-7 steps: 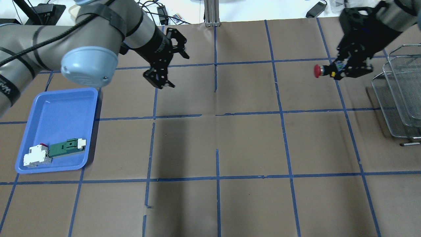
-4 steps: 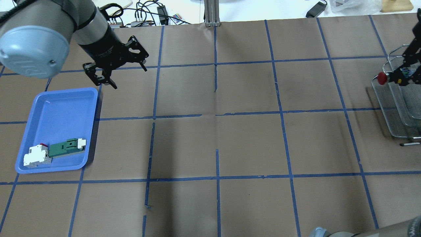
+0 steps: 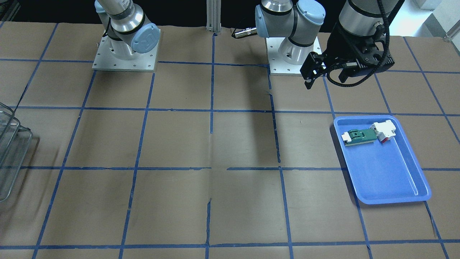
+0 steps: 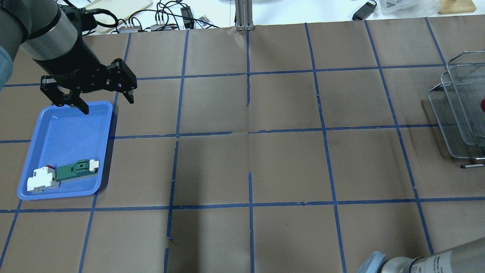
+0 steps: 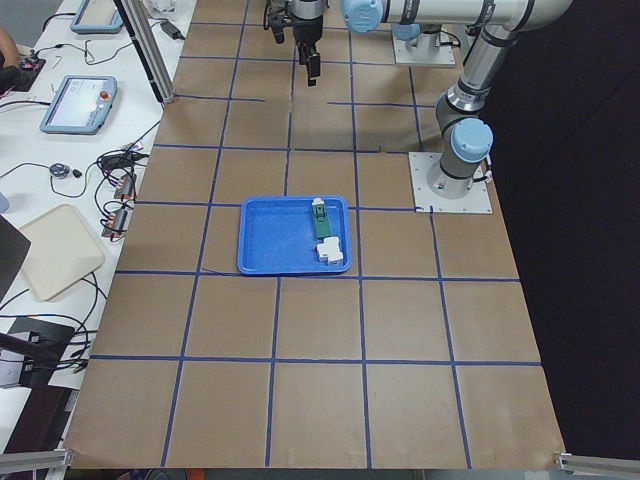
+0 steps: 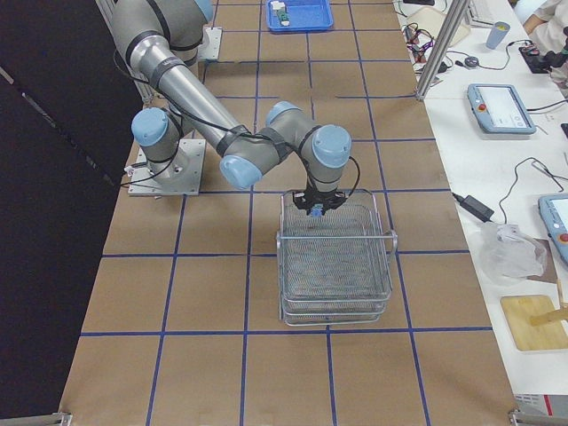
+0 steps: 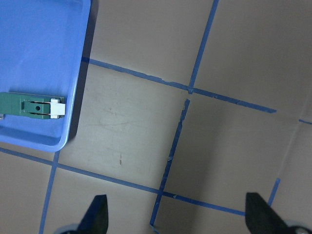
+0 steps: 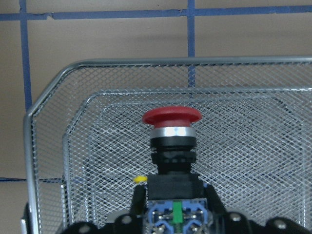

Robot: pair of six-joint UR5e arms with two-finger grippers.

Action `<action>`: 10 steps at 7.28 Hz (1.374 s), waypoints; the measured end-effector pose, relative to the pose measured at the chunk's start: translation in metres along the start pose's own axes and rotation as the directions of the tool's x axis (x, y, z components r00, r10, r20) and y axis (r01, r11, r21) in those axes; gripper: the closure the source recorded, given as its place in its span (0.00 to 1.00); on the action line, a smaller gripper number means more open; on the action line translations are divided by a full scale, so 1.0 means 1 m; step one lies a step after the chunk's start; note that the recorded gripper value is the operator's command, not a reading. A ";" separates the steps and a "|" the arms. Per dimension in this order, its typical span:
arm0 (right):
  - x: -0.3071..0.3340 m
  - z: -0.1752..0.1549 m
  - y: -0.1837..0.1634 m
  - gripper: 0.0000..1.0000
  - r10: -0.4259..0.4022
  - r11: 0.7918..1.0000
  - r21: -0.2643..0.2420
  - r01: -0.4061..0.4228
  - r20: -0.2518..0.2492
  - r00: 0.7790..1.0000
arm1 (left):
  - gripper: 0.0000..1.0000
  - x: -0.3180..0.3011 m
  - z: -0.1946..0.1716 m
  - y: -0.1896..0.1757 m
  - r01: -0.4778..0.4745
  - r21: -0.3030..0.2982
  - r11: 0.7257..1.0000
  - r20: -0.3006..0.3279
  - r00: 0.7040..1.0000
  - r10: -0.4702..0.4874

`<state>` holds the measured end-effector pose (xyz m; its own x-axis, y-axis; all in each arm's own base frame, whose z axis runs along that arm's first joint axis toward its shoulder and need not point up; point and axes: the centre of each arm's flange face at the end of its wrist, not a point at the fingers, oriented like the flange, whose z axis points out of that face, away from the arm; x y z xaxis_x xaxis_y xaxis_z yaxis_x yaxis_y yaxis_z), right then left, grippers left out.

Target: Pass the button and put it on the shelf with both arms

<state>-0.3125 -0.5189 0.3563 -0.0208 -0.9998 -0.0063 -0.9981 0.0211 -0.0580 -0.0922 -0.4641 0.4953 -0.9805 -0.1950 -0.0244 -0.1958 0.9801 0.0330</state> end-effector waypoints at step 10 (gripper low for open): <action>-0.006 -0.123 -0.376 0.00 0.437 0.896 -0.017 -0.443 -0.143 0.888 | 0.00 -0.002 0.014 0.020 -0.216 -0.054 0.975 -0.023 0.976 0.215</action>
<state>0.0553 -0.5213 0.5009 -0.4625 -0.8796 0.1116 -0.8863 0.4619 -0.0325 -0.0938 -0.4435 0.4818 -0.9998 0.0195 0.0063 0.0200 0.9957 0.0910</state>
